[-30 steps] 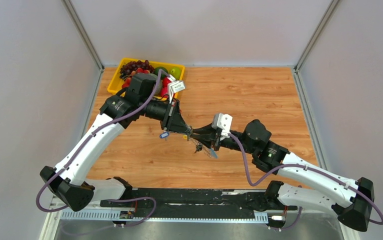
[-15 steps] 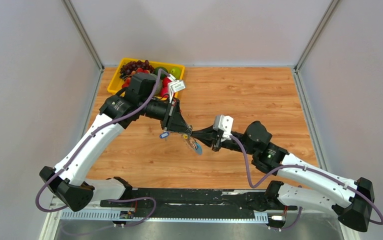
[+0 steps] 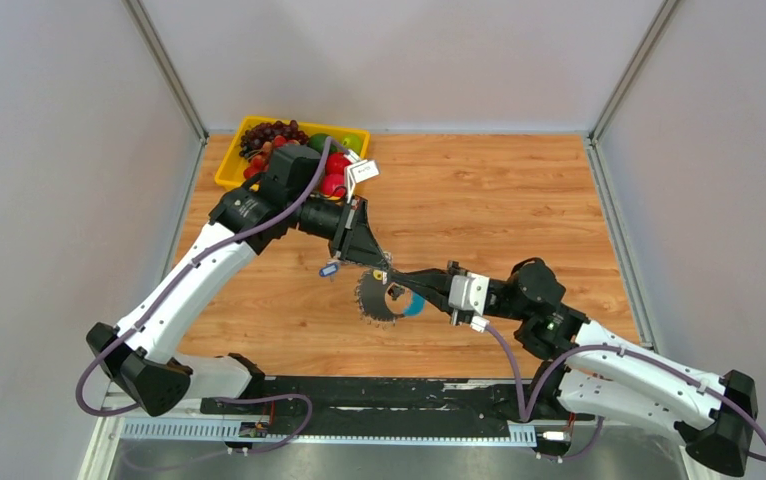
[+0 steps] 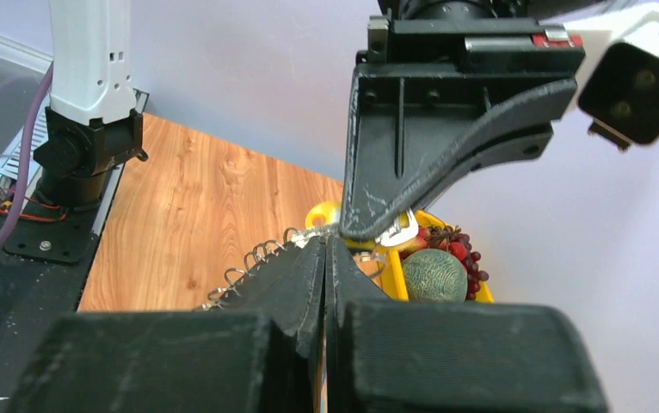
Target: Remove the keys from the keyring
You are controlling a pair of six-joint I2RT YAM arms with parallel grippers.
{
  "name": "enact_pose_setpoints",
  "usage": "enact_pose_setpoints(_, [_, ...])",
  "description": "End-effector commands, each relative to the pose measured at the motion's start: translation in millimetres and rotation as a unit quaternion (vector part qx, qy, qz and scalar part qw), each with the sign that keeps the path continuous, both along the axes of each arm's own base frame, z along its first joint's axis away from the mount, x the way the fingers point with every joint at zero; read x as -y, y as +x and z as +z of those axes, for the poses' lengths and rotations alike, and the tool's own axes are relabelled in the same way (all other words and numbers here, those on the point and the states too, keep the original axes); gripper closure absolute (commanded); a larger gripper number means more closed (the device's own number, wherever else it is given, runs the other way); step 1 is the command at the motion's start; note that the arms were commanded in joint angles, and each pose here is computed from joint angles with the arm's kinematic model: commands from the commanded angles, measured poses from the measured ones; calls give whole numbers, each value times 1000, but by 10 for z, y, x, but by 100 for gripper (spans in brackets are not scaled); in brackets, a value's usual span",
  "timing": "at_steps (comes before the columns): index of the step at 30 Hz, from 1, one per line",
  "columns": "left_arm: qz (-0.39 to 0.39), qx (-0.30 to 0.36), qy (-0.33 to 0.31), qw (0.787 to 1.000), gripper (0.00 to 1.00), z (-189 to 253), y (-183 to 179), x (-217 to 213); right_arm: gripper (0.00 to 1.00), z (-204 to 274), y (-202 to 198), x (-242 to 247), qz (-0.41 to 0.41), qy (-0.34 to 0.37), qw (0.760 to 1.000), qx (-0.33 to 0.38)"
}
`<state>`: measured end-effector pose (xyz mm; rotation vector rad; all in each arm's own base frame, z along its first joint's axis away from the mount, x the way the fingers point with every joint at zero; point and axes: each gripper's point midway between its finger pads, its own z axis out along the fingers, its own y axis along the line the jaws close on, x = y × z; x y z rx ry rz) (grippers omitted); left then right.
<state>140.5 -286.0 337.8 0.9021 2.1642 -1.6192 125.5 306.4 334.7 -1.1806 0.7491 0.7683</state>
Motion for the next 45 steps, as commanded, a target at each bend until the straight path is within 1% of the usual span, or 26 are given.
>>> enact_pose_setpoints(1, [-12,-1,-25,1000,100,111,15,63,100,229,-87,-61,24,-7,998,58])
enact_pose_setpoints(2, [-12,3,-27,1000,100,124,17,62,100,229,-80,-66,23,-12,998,53])
enact_pose_setpoints(3, [-10,7,-28,1000,100,149,18,57,96,243,-64,-58,18,-10,999,44])
enact_pose_setpoints(5, [-10,17,-31,999,100,191,16,50,84,254,-41,-38,9,-6,1000,29])
enact_pose_setpoints(6, [-11,20,-33,999,100,204,15,48,81,257,-30,-26,5,-4,1000,23])
enact_pose_setpoints(10, [-10,29,-35,999,100,232,4,38,73,226,-32,41,-5,2,1000,7])
enact_pose_setpoints(12, [-9,30,-34,999,100,233,5,32,72,221,-33,83,-11,8,1000,2])
enact_pose_setpoints(15, [-9,33,-36,999,100,248,-1,28,71,238,41,125,-35,17,999,-18])
enact_pose_setpoints(18, [-10,36,-39,999,100,272,-13,21,73,237,127,141,-57,20,998,-30])
enact_pose_setpoints(21, [-12,40,-43,998,100,289,-30,12,72,196,141,113,-56,14,998,-35])
enact_pose_setpoints(22, [-13,42,-44,998,100,296,-39,10,70,187,150,102,-56,12,998,-37])
enact_pose_setpoints(25, [-14,46,-46,998,100,310,-48,2,66,137,186,69,-58,6,997,-46])
enact_pose_setpoints(31, [-17,49,-49,997,100,324,-70,-6,66,89,212,7,-53,-3,997,-56])
enact_pose_setpoints(41, [-26,48,-58,997,100,345,-120,-17,67,98,213,-74,-40,-3,997,-59])
enact_pose_setpoints(45, [-31,47,-61,997,100,329,-136,-15,73,119,227,-123,-36,4,997,-64])
